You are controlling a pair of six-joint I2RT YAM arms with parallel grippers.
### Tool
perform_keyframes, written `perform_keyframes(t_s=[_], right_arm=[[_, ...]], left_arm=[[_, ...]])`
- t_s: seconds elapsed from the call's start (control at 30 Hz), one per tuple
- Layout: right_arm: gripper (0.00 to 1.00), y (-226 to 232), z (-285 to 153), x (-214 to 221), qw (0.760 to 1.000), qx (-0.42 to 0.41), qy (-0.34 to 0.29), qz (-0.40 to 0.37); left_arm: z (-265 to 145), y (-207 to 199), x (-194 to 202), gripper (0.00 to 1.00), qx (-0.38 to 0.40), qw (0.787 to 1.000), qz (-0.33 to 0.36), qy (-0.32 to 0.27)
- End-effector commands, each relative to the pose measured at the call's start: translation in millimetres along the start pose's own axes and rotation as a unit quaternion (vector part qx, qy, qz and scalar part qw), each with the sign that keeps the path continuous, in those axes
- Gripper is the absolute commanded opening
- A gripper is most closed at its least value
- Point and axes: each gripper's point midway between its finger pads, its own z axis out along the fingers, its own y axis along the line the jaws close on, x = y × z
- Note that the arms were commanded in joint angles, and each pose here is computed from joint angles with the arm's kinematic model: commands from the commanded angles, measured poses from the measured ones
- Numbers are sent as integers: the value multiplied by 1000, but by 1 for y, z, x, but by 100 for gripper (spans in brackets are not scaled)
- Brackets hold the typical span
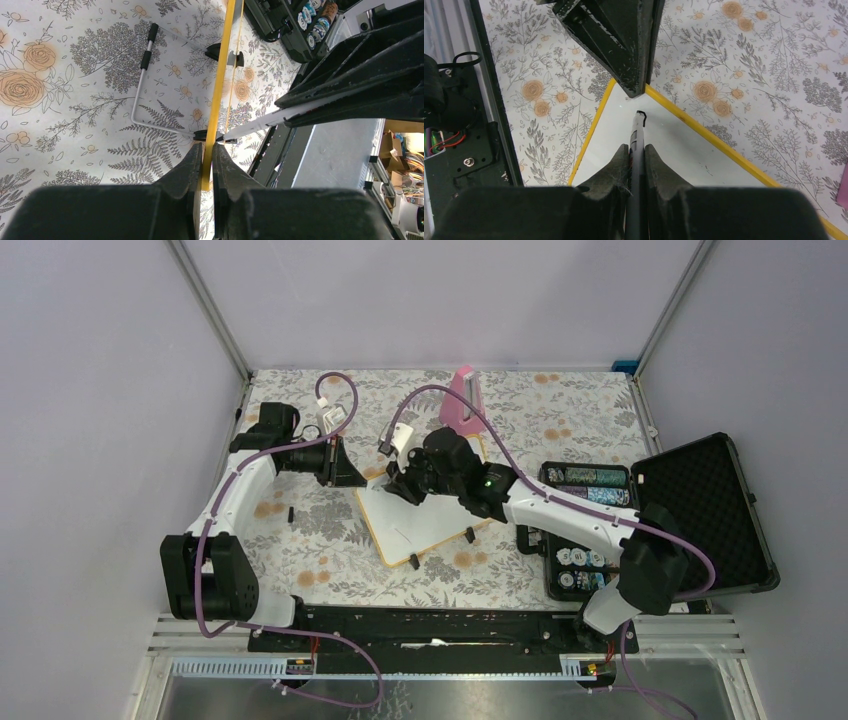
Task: Write a sentence on the whiteboard
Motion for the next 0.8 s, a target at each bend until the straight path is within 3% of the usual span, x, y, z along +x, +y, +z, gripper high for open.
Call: perform_keyframes(t_s=[0.0, 0.77], right_arm=[[0, 9, 6, -13, 1000, -12, -11, -11], [0, 26, -2, 23, 998, -45, 33, -28]], left_arm=[[-2, 2, -6, 0, -5, 1000, 23, -10], [-2, 4, -5, 0, -12, 1000, 23, -7]])
